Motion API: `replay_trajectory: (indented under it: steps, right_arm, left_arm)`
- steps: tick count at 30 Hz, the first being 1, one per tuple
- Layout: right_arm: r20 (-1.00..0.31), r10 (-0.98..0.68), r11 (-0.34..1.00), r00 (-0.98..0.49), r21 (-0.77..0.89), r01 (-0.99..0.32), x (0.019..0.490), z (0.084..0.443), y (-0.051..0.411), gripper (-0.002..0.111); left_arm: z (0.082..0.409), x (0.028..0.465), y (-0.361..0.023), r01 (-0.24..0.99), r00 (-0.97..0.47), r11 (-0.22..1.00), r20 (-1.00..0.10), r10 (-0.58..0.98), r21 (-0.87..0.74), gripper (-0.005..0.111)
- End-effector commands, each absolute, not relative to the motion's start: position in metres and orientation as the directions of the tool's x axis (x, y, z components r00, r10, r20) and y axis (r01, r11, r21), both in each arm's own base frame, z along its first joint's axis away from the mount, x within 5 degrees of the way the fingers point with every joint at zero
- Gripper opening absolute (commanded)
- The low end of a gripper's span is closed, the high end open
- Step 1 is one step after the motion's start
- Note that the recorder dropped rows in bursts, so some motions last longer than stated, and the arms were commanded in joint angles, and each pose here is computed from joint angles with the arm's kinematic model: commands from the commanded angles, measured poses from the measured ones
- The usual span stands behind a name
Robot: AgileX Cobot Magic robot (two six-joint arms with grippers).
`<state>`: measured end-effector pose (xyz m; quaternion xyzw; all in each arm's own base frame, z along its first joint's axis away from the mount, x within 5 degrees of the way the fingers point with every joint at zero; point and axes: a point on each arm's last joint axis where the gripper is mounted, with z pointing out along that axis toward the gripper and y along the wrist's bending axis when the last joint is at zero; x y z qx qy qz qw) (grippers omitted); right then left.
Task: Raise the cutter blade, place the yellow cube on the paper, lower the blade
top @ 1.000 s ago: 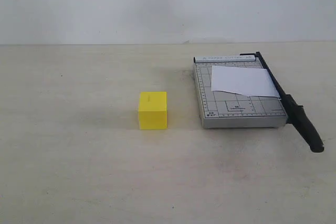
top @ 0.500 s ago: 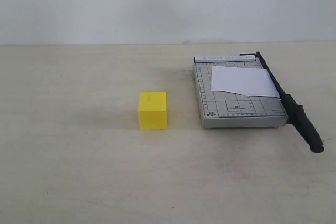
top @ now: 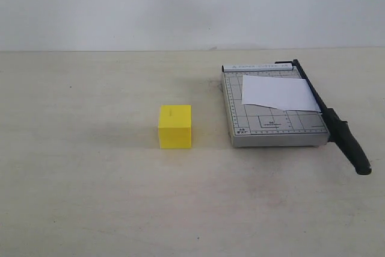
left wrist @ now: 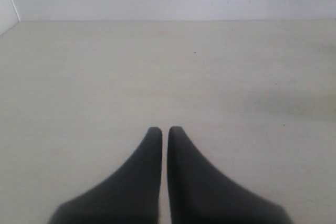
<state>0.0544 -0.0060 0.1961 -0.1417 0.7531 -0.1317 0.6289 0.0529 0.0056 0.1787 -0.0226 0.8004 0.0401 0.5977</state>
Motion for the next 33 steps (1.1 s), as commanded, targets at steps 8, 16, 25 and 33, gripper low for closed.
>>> replay_trajectory:
  steps: [8, 16, 25, 33]
  right_arm:
    - [-0.911, 0.063, 0.973, 0.408, -0.034, -0.227, 0.045, 0.248, 0.016, -0.001]
    - [-0.835, 0.459, 0.882, 0.303, 0.386, -0.271, 0.048, 0.247, 0.006, -0.001]
    - [-0.937, -0.021, 0.997, 0.349, -0.046, -0.063, 0.050, 0.243, 0.003, -0.001]
    - [-0.860, -0.107, 0.993, 0.500, -0.068, 0.096, 0.047, 0.268, -0.008, -0.001]
  left_arm:
    - [0.181, 0.053, 0.006, -0.089, -0.268, 0.996, -0.963, 0.006, 0.030, 0.004]
    - [0.181, 0.053, 0.006, -0.089, -0.268, 0.996, -0.963, 0.006, 0.030, 0.004]
    - [0.181, 0.053, 0.006, -0.089, -0.268, 0.996, -0.963, 0.006, 0.030, 0.004]
    - [0.181, 0.053, 0.006, -0.089, -0.268, 0.996, -0.963, 0.006, 0.030, 0.004]
